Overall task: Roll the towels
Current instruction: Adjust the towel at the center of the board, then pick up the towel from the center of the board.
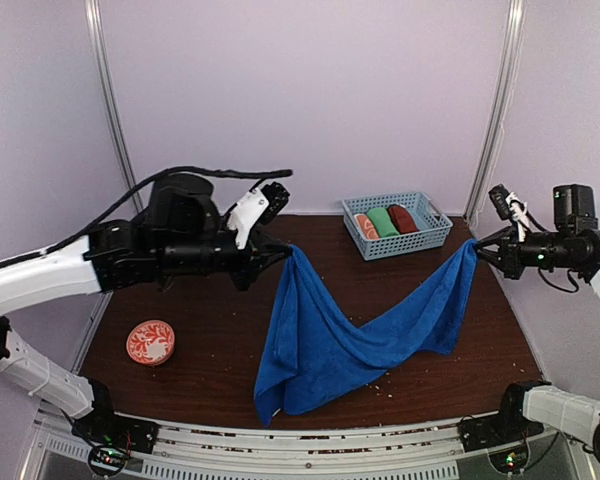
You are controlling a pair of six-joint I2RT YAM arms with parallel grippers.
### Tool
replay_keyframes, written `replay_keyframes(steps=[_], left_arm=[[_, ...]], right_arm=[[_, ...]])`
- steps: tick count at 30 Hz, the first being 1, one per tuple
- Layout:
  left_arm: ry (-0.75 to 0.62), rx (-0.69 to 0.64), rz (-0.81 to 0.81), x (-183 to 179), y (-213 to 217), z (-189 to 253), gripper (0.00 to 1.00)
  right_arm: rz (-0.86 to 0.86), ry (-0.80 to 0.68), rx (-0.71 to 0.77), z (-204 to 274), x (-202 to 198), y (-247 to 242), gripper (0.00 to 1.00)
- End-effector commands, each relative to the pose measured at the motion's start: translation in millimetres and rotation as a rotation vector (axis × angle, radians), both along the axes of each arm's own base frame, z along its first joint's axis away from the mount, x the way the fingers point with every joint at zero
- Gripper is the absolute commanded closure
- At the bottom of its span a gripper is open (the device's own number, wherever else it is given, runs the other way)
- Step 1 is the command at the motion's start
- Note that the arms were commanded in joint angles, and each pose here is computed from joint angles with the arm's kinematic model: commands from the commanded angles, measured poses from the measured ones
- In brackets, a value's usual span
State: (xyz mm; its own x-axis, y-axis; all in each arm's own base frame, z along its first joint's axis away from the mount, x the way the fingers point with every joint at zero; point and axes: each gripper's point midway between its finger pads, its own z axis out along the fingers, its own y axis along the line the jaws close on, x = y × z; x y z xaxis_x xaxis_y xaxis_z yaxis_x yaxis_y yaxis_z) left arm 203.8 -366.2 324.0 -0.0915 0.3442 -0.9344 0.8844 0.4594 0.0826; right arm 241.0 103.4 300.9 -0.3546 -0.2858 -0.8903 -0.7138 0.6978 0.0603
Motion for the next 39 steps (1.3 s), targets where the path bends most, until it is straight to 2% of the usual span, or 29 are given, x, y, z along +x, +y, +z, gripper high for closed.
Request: replay_keyframes(steps=[1, 4, 7, 9, 13, 16, 18, 20, 22, 23, 26, 32, 34, 39], left_arm=[[0.187, 0.004, 0.179, 101.3, -0.8, -62.6, 1.0], [0.265, 0.093, 0.244, 146.1, -11.4, -122.4, 1.0], [0.265, 0.208, 0.351, 181.2, -14.0, -148.5, 0.81], [0.251, 0.228, 0.371, 190.3, -15.6, -144.1, 0.73], [0.239, 0.246, 0.388, 185.3, -4.4, -130.7, 0.65], [0.267, 0.293, 0.376, 168.6, 9.8, -139.9, 0.64], [0.301, 0.311, 0.37, 155.4, 20.0, -149.6, 0.64], [0.332, 0.322, 0.369, 144.0, 28.8, -160.4, 0.62], [0.358, 0.307, 0.385, 138.3, 37.5, -164.6, 0.59], [0.375, 0.293, 0.394, 137.1, 40.6, -166.9, 0.58], [0.423, 0.255, 0.402, 135.5, 45.1, -174.1, 0.57], [0.448, 0.293, 0.393, 139.7, 42.7, -188.1, 0.57], [0.439, 0.314, 0.387, 144.9, 42.0, -186.8, 0.57], [0.426, 0.352, 0.382, 156.5, 43.6, -185.4, 0.57]], right_arm=[[-0.401, 0.132, -0.187, -75.7, 67.4, -67.5, 0.91], [-0.422, 0.313, -0.293, -139.0, 81.2, -82.5, 0.71], [-0.445, 0.417, -0.361, -173.5, 93.2, -94.2, 0.57], [-0.447, 0.424, -0.388, -174.5, 99.2, -98.5, 0.53], [-0.364, 0.368, -0.425, -152.1, 97.3, -93.7, 0.5], [-0.072, 0.307, -0.431, -138.7, 67.2, -62.2, 0.44], [0.142, 0.274, -0.418, -136.0, 34.1, -40.2, 0.33], [0.211, 0.227, -0.416, -136.8, 22.1, -30.4, 0.21], [0.216, 0.239, -0.42, -148.1, 20.9, -23.6, 0.02], [0.239, 0.255, -0.421, -152.4, 18.4, -17.9, 0.0], [0.353, 0.317, -0.454, -166.7, 3.8, -1.4, 0.01], [0.552, 0.383, -0.608, -206.5, -29.8, 8.8, 0.43], [0.588, 0.376, -0.634, -215.2, -36.2, 12.3, 0.49], [0.537, 0.293, -0.794, -236.5, -21.1, 9.7, 0.6]])
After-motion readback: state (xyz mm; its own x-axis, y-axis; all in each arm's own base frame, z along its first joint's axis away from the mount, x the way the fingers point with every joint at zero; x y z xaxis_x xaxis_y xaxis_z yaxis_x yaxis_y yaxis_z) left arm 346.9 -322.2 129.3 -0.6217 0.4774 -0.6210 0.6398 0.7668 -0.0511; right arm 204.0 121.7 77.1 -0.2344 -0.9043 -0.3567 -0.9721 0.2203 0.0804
